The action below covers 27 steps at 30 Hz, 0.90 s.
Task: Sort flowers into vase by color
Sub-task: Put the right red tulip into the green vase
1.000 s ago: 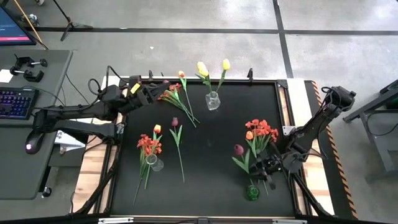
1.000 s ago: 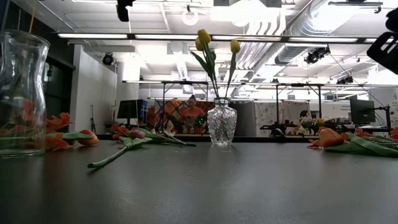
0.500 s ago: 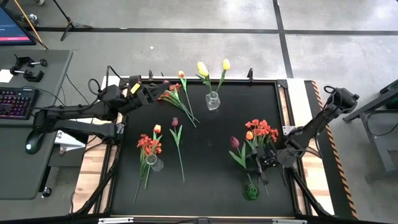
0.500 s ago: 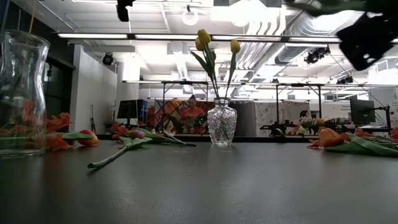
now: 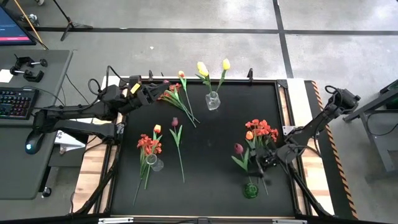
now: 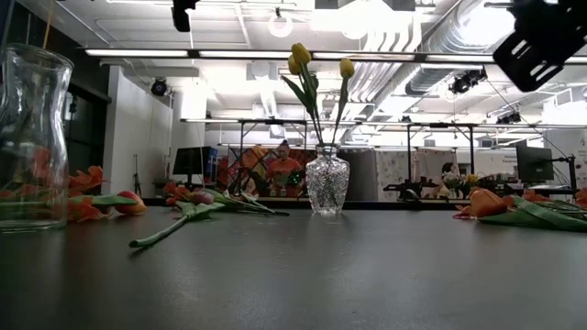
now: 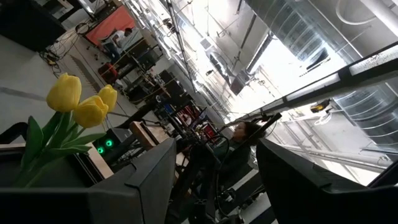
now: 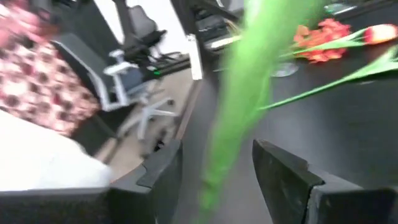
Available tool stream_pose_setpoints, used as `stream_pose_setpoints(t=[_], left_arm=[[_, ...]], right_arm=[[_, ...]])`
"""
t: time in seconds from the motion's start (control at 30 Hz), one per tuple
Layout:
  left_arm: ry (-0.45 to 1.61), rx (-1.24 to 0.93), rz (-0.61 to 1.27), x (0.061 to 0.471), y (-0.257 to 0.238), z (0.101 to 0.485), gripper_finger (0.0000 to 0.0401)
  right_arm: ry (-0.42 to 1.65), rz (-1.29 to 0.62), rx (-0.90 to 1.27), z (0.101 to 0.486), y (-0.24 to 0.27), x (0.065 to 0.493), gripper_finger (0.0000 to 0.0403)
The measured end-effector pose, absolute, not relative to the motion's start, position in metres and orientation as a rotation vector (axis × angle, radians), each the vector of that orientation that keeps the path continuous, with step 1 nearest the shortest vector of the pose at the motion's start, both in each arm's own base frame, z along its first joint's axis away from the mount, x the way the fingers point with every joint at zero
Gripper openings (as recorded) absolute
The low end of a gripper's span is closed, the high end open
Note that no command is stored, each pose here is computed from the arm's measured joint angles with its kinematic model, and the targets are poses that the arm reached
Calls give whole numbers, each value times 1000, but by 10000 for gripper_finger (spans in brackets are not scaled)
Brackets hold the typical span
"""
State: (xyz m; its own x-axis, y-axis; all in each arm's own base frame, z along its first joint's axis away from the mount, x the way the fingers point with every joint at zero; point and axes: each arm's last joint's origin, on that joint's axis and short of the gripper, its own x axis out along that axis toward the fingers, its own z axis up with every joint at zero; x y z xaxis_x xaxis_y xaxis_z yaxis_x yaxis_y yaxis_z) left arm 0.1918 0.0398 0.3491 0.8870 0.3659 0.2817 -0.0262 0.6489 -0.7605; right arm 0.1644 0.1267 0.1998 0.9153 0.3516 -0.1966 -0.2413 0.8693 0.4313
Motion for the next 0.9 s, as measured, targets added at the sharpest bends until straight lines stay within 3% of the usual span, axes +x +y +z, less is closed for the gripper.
stream_pose_setpoints(t=[0.43,0.6,0.9], left_arm=[[-437,-840,232,192,40,349,211],[-425,-838,205,192,39,349,211],[-408,-833,185,193,38,349,211]], right_arm=[[497,531,740,201,131,155,183],[651,558,759,193,135,147,183],[750,606,787,189,144,137,183]])
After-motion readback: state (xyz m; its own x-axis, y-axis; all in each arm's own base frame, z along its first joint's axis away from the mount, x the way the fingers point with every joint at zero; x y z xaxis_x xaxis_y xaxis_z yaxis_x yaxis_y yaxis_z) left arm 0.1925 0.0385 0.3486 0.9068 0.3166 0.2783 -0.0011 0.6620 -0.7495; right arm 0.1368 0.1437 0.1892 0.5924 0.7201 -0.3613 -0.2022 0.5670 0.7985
